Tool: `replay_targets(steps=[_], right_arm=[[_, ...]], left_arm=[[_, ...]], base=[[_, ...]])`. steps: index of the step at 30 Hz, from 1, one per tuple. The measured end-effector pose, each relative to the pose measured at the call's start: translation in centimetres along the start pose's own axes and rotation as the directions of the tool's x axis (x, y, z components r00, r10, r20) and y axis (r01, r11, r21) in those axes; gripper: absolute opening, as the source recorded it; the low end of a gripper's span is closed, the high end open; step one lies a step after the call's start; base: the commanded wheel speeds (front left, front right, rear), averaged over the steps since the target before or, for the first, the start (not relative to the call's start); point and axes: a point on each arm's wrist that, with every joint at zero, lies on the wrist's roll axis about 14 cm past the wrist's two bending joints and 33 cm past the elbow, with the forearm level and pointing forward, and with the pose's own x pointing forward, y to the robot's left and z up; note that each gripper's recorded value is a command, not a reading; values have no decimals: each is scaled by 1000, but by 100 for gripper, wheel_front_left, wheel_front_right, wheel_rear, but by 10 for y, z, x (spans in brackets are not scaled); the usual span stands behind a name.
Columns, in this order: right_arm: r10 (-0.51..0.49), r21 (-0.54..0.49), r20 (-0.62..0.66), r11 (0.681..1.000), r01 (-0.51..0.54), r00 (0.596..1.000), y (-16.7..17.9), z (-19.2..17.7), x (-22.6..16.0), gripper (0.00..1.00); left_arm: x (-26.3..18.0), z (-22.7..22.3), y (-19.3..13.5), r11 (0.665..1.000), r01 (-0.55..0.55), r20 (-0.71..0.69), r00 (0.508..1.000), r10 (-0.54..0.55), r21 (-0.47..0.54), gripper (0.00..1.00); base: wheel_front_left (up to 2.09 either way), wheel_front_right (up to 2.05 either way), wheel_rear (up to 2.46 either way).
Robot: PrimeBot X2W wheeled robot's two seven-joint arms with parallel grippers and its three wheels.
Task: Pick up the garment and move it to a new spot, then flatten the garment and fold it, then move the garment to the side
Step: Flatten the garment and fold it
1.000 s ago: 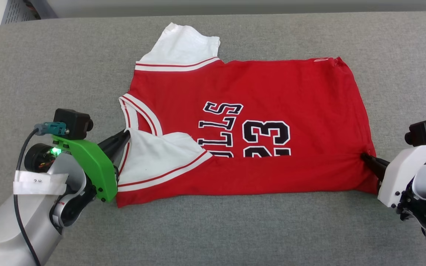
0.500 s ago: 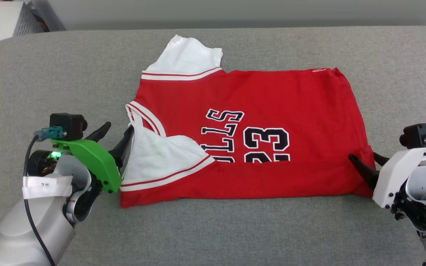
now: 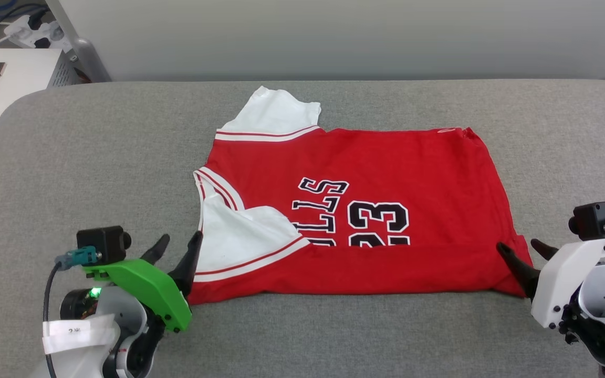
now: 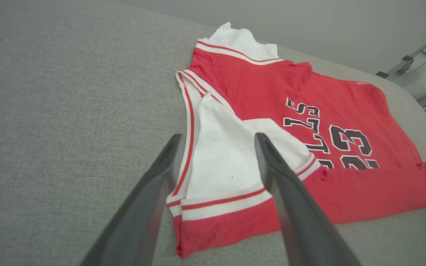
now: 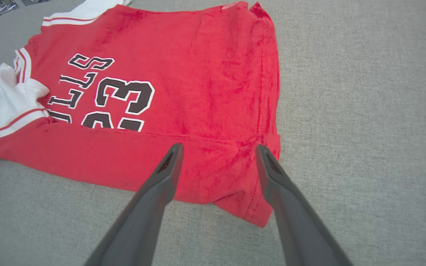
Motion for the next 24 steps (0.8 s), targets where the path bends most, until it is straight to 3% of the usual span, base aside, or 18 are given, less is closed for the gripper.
replay_targets(steps=[9, 24], right_arm=[[-14, 46, -88, 999, 18, 996, 12, -14, -15, 100], [-45, 60, -136, 997, 54, 990, 9, -22, -12, 100]], left_arm=[[-27, -37, -1, 998, -57, -210, 976, 63, 34, 100], [-15, -74, 24, 980, -117, -389, 905, 171, 158, 100]], base=[[0, 0, 0], [0, 0, 0]])
